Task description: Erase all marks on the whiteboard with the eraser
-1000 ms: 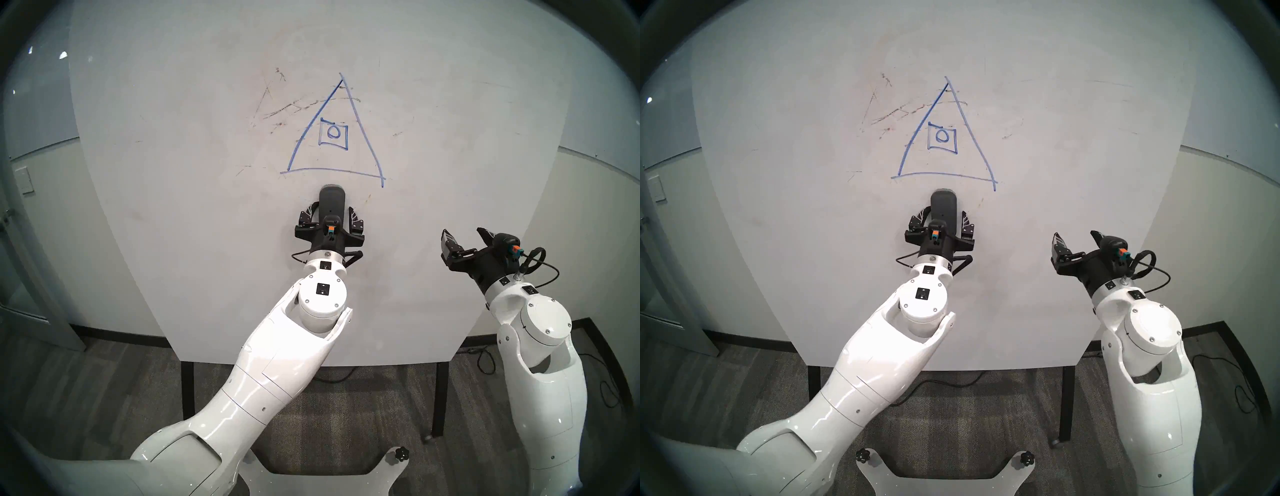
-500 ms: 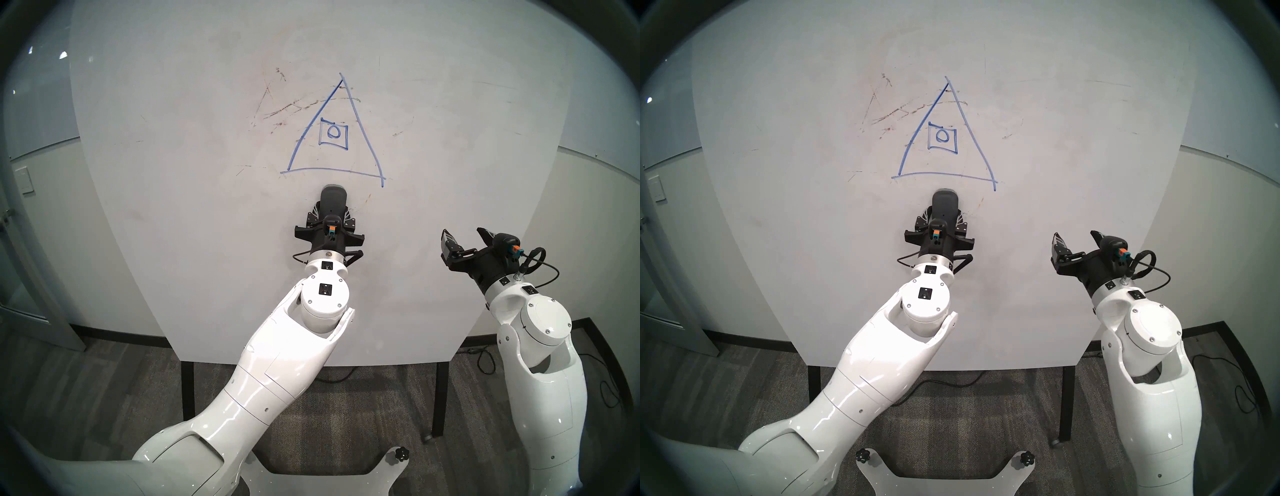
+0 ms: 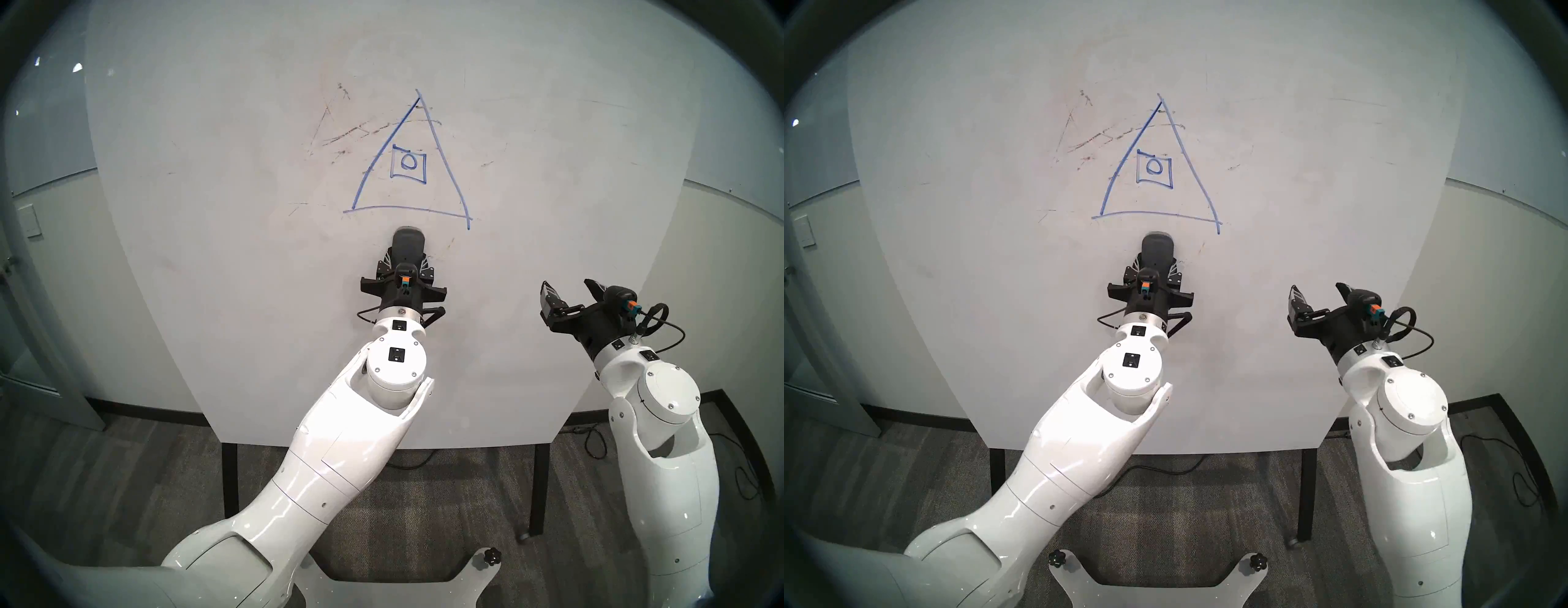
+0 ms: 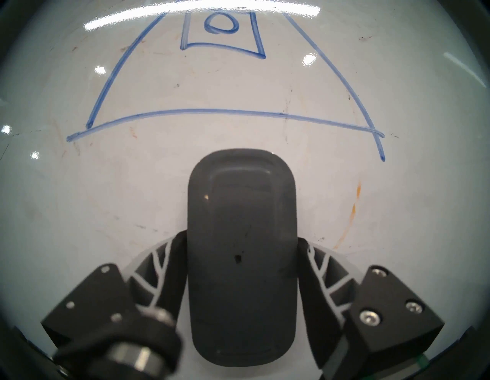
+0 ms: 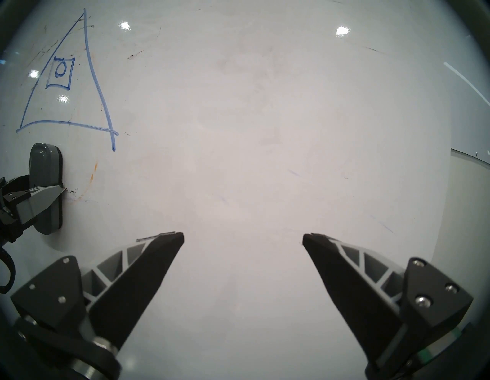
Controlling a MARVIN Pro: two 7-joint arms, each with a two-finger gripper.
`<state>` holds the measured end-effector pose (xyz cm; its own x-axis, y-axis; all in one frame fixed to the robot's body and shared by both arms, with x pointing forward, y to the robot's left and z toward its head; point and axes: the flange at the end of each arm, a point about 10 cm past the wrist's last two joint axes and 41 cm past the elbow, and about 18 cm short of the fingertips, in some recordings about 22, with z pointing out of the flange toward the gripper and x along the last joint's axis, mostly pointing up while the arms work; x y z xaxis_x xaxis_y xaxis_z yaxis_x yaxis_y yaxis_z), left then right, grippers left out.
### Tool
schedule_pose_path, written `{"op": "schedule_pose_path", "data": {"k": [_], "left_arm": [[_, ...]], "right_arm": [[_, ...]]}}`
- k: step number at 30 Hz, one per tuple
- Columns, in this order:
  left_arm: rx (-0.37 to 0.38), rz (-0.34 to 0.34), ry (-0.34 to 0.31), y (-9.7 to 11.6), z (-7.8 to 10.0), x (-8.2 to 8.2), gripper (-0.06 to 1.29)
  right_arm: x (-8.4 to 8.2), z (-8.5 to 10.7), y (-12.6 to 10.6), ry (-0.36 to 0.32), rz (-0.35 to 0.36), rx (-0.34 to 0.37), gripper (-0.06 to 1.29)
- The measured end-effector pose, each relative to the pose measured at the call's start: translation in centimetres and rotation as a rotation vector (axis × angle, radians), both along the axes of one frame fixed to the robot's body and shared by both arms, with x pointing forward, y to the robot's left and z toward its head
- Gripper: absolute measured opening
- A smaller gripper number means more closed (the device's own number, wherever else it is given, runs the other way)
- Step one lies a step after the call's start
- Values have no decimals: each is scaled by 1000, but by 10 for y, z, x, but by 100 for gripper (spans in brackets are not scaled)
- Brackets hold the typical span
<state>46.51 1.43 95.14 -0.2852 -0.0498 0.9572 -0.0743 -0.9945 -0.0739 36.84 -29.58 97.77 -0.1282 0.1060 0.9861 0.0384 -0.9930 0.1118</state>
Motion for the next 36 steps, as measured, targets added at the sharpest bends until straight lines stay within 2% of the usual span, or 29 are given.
{"op": "schedule_pose_path", "data": {"k": [19,36], "left_arm": [[17,16,-11,3,3,5,70],[-24,5,6,5,11,7,70]], "right_arm": [[0,0,0,0,0,0,123],[0,-1,0,2,-1,0,123]]}}
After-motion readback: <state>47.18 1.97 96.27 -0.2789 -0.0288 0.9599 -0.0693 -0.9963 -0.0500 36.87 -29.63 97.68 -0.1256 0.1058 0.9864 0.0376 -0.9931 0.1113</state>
